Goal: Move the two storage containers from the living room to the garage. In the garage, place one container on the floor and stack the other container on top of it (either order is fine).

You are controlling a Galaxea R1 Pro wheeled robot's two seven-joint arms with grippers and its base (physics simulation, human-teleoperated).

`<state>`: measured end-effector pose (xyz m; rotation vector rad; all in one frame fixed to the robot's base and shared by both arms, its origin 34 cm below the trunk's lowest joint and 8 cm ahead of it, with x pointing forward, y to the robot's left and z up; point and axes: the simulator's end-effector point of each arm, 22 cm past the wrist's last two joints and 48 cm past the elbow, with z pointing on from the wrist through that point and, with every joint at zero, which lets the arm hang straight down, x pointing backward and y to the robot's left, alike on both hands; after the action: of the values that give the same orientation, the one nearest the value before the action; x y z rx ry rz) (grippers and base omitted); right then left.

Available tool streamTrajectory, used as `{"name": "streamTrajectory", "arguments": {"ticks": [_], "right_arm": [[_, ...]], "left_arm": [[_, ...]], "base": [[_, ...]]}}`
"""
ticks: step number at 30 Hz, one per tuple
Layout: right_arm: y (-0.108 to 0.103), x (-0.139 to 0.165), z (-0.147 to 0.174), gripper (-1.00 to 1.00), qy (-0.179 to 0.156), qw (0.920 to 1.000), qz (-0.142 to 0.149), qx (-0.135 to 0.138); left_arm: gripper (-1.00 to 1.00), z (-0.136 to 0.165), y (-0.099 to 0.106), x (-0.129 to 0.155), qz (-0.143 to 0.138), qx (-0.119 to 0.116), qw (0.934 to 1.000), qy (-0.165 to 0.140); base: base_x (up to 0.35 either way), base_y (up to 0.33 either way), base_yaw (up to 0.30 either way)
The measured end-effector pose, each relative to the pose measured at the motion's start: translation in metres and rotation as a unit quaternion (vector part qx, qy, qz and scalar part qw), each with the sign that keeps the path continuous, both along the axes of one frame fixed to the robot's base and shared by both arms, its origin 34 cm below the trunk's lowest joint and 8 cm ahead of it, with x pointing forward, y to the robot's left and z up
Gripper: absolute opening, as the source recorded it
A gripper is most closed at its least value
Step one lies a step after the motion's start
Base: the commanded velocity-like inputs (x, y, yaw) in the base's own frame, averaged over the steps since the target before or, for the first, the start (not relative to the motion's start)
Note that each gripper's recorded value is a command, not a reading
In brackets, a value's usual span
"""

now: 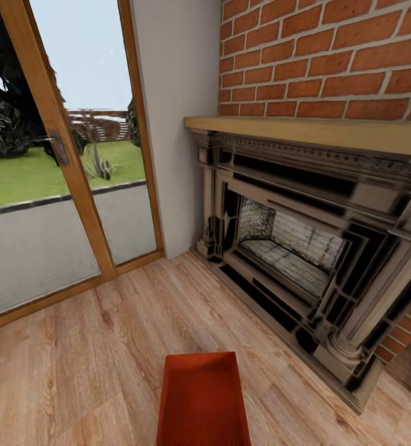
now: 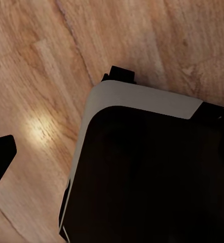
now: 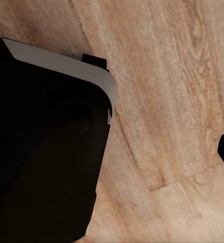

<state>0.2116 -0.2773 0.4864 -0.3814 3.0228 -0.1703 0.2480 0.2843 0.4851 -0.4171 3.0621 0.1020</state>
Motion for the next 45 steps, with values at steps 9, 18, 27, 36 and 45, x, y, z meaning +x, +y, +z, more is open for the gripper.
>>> {"name": "streamTrajectory", "arguments": {"ticks": [9,18,27,36,45], "right_arm": [[0.0,-0.006,-0.001,1.0,0.007,1.0,0.0,0.0],[-0.001,-0.011,-0.002,1.0,0.014,0.9999,0.0,-0.001],[-0.001,-0.017,-0.003,1.0,0.021,0.9998,0.0,-0.001],[-0.002,-0.022,-0.003,1.0,0.028,0.9996,0.0,-0.001],[-0.001,-0.028,-0.004,1.0,0.036,0.9994,0.0,-0.001]], "left_arm": [[1.0,-0.002,0.0,-0.006,0.0,0.0,1.0,0.007],[1.0,-0.003,0.0,-0.011,0.0,0.0,0.9999,0.014],[1.0,-0.004,0.0,-0.017,0.0,0.0,0.9998,0.021],[1.0,-0.006,0.0,-0.022,0.0,0.0,0.9996,0.028],[1.0,-0.007,0.0,-0.028,0.0,0.0,0.9994,0.035]], "base": [[0.0,0.0,0.0],[0.0,0.0,0.0],[0.0,0.0,0.0],[0.0,0.0,0.0],[0.0,0.0,0.0]]}}
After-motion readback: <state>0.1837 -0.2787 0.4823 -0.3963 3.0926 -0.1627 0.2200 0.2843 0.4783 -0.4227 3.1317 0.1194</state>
